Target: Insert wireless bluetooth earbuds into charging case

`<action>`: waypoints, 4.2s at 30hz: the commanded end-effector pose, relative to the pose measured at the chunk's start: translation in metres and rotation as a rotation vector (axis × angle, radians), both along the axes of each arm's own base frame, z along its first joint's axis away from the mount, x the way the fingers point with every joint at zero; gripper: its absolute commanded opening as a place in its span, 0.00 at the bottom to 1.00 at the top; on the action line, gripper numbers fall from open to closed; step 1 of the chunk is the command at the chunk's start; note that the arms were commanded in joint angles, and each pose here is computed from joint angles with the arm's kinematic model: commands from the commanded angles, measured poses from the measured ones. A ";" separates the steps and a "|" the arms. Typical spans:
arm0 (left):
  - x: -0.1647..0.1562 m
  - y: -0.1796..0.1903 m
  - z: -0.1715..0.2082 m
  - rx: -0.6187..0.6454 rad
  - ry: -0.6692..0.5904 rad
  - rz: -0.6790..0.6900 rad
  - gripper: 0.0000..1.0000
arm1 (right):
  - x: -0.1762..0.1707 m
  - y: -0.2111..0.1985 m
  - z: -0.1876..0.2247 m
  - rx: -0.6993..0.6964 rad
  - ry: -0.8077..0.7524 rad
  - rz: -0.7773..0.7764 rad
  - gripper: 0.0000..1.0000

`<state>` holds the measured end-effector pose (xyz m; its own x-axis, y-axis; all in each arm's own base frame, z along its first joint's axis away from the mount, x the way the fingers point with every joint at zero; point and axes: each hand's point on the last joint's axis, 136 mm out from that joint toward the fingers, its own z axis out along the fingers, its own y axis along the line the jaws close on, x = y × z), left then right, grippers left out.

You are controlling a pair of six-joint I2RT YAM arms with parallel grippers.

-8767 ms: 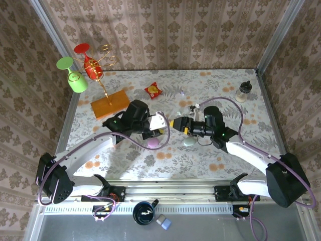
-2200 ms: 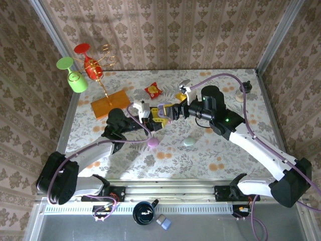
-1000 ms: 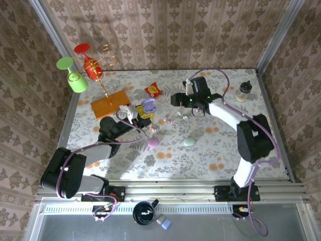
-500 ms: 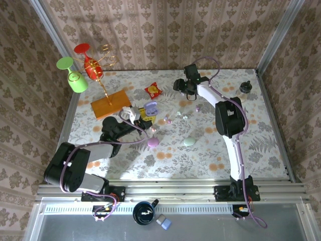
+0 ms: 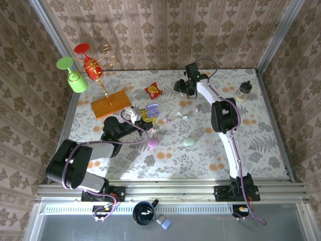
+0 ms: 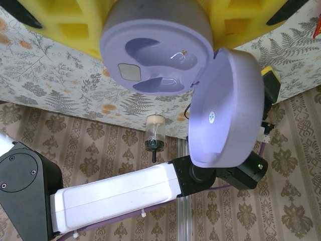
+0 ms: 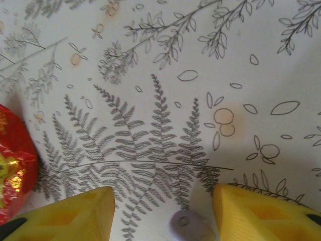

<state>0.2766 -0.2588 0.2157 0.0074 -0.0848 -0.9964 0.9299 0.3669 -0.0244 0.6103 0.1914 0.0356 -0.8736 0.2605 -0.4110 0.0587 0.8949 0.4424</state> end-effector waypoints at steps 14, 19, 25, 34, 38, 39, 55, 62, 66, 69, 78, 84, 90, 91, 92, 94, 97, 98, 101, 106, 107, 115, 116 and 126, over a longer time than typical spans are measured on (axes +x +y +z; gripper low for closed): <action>-0.002 -0.002 0.004 0.002 -0.058 -0.023 0.28 | -0.034 0.003 -0.012 0.022 0.118 0.096 0.31; -0.001 -0.002 0.003 0.004 -0.058 -0.021 0.28 | -0.039 0.001 -0.013 0.005 0.130 0.097 0.25; 0.000 -0.001 -0.001 0.010 -0.056 -0.018 0.28 | -0.047 0.004 -0.001 0.032 0.113 0.101 0.21; -0.001 -0.001 -0.003 0.014 -0.056 -0.015 0.28 | -0.083 0.011 0.008 0.110 0.085 0.090 0.21; -0.002 -0.001 -0.003 0.012 -0.050 -0.019 0.28 | -0.105 -0.003 0.005 0.065 0.089 0.071 0.22; -0.002 -0.002 -0.004 0.013 -0.047 -0.022 0.28 | -0.110 -0.007 0.004 0.053 0.091 0.070 0.22; -0.003 -0.002 -0.008 0.019 -0.040 -0.018 0.28 | -0.161 -0.004 0.001 0.090 0.155 0.179 0.36; -0.004 -0.002 -0.011 0.025 -0.036 -0.016 0.28 | -0.179 0.009 0.010 0.166 0.161 0.237 0.36; -0.005 -0.002 -0.012 0.027 -0.037 -0.018 0.28 | -0.189 0.015 0.018 0.185 0.148 0.262 0.36; -0.005 -0.001 -0.013 0.029 -0.039 -0.017 0.27 | -0.191 0.009 0.023 0.147 0.128 0.245 0.37; -0.005 -0.001 -0.013 0.031 -0.045 -0.017 0.28 | -0.162 -0.019 0.023 0.069 0.085 0.149 0.39; -0.005 -0.001 -0.015 0.033 -0.040 -0.019 0.28 | -0.152 -0.006 0.008 0.139 0.122 0.179 0.36; -0.005 -0.001 -0.015 0.034 -0.040 -0.020 0.28 | -0.157 0.004 -0.005 0.190 0.170 0.221 0.36; -0.005 -0.001 -0.015 0.034 -0.041 -0.021 0.28 | -0.158 0.006 -0.005 0.201 0.175 0.229 0.35; -0.005 -0.001 -0.015 0.034 -0.040 -0.021 0.28 | -0.159 0.008 -0.005 0.210 0.180 0.239 0.35; -0.005 -0.001 -0.014 0.034 -0.040 -0.021 0.28 | -0.162 0.009 -0.007 0.217 0.191 0.247 0.35; -0.006 -0.001 -0.014 0.033 -0.039 -0.023 0.28 | -0.165 0.009 -0.009 0.225 0.197 0.254 0.35; -0.006 -0.001 -0.014 0.033 -0.042 -0.022 0.28 | -0.166 0.009 -0.009 0.225 0.200 0.254 0.34; -0.006 -0.001 -0.014 0.032 -0.038 -0.023 0.28 | -0.169 0.010 -0.010 0.228 0.204 0.256 0.33; -0.006 -0.002 -0.014 0.031 -0.039 -0.029 0.28 | -0.173 0.009 -0.010 0.229 0.211 0.256 0.32; -0.006 -0.002 -0.013 0.031 -0.041 -0.028 0.28 | -0.174 0.006 -0.013 0.211 0.215 0.249 0.33; -0.007 -0.002 -0.014 0.032 -0.039 -0.029 0.28 | -0.182 0.005 -0.023 0.206 0.248 0.241 0.33; -0.007 -0.002 -0.014 0.031 -0.039 -0.029 0.28 | -0.183 0.005 -0.023 0.208 0.250 0.243 0.33; -0.007 -0.002 -0.014 0.033 -0.037 -0.028 0.28 | -0.182 0.013 -0.017 0.261 0.233 0.251 0.28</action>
